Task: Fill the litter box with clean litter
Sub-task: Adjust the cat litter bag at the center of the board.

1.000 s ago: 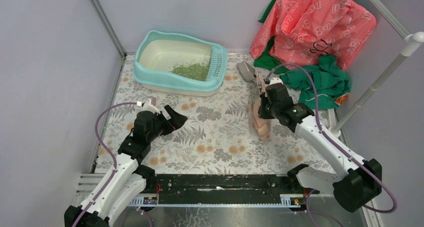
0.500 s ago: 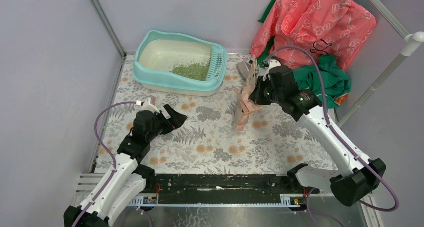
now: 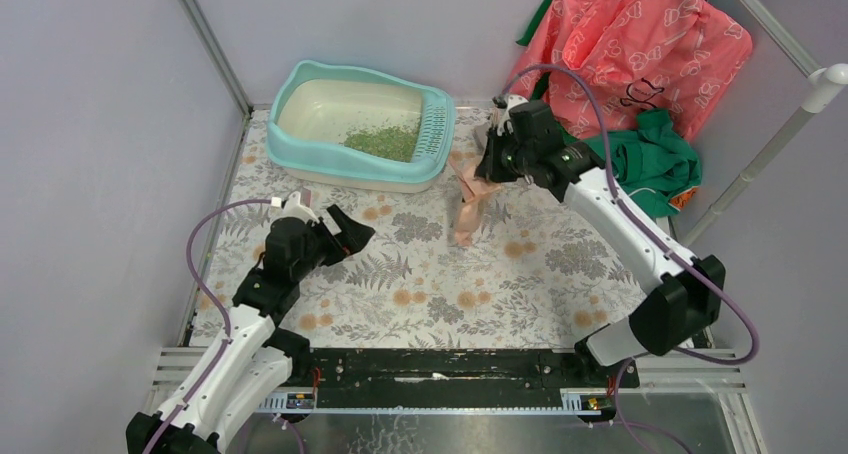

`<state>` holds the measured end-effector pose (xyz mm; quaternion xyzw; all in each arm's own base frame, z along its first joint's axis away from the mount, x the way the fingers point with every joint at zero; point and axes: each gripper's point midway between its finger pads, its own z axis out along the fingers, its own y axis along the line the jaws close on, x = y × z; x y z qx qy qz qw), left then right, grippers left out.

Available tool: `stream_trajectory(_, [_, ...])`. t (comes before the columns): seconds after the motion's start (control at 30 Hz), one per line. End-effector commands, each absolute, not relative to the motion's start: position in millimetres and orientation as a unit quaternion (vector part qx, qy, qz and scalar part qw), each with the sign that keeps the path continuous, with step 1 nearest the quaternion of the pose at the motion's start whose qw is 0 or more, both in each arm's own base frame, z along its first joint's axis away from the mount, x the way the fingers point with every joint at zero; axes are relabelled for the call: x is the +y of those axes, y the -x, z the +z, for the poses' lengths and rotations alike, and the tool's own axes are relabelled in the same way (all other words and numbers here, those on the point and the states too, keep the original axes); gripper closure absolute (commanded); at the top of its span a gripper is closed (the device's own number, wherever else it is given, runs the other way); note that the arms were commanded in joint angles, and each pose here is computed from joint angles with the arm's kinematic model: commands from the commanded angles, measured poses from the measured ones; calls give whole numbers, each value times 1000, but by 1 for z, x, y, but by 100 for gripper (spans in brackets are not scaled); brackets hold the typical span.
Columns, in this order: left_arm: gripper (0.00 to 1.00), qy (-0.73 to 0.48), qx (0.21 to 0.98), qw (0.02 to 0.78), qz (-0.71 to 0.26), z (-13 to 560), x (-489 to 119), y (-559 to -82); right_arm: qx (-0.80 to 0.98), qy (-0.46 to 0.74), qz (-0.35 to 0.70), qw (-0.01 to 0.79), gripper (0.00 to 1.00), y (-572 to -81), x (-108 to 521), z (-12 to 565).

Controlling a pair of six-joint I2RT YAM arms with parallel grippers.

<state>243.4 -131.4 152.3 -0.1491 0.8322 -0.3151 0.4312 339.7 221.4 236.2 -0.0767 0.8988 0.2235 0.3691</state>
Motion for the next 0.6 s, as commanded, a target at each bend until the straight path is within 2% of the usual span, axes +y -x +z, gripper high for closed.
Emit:
stream_trajectory(0.0, [1,145,819,461,-309,172,-127,-253,820,118,278,485,100,-379,250,324])
stream_trajectory(0.57, [1,145,818,473,-295,188,-120,-251,841,122,239,471,100,-457,267,282])
